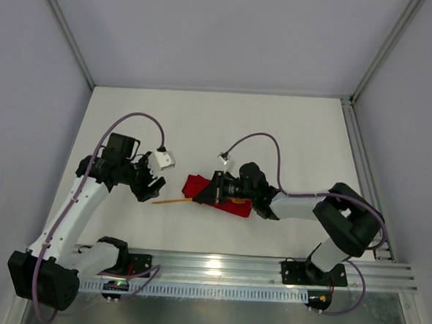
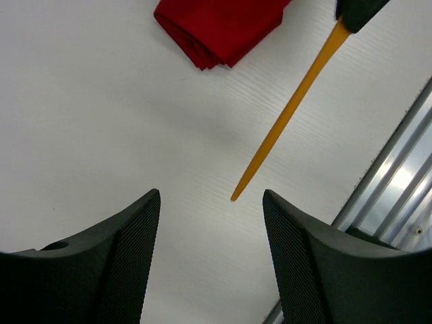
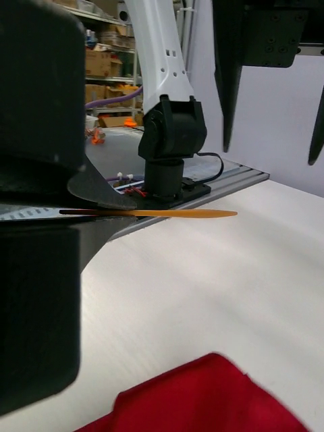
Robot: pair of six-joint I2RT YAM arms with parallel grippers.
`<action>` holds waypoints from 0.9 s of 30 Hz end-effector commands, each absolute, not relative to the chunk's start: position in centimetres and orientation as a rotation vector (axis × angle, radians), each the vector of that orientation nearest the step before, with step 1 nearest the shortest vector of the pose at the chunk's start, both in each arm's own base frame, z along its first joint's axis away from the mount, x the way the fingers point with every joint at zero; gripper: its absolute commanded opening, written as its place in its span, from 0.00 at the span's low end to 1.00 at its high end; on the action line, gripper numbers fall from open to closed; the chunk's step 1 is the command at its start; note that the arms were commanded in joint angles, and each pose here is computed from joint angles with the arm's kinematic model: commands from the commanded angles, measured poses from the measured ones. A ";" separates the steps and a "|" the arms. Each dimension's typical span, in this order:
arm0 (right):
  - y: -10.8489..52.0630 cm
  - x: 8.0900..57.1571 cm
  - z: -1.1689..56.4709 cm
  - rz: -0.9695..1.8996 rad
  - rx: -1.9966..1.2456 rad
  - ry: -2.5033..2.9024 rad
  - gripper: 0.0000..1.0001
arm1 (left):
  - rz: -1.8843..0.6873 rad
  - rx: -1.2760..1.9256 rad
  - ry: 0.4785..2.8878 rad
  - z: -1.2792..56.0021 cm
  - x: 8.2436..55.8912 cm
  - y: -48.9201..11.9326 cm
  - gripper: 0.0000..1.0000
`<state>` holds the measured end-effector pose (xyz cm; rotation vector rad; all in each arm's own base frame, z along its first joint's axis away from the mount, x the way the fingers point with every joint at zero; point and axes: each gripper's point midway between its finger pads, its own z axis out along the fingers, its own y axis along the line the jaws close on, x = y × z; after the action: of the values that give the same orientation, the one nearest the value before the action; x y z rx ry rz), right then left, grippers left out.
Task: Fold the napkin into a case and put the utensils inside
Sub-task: Stuff the smaller rectangle-folded napkin.
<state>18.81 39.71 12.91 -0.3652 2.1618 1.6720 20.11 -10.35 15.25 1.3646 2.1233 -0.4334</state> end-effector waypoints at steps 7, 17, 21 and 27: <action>27.5 19.9 11.7 1.365 0.009 2.123 0.03 | -0.365 0.958 2.273 14.9 27.1 -11.2 0.40; 20.0 18.6 9.8 1.155 0.214 2.101 0.03 | -0.394 1.121 2.336 10.8 28.4 -17.7 0.32; 20.0 18.2 9.1 1.178 0.232 2.111 0.03 | -0.439 1.153 2.360 9.4 28.3 -19.4 0.33; 19.8 17.6 8.1 1.173 0.240 2.144 0.03 | -0.470 1.151 2.378 8.4 28.5 -20.1 0.32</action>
<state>17.66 19.90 8.30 0.2124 2.1410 1.1665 26.90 -18.61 7.04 1.1914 2.4432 -0.4427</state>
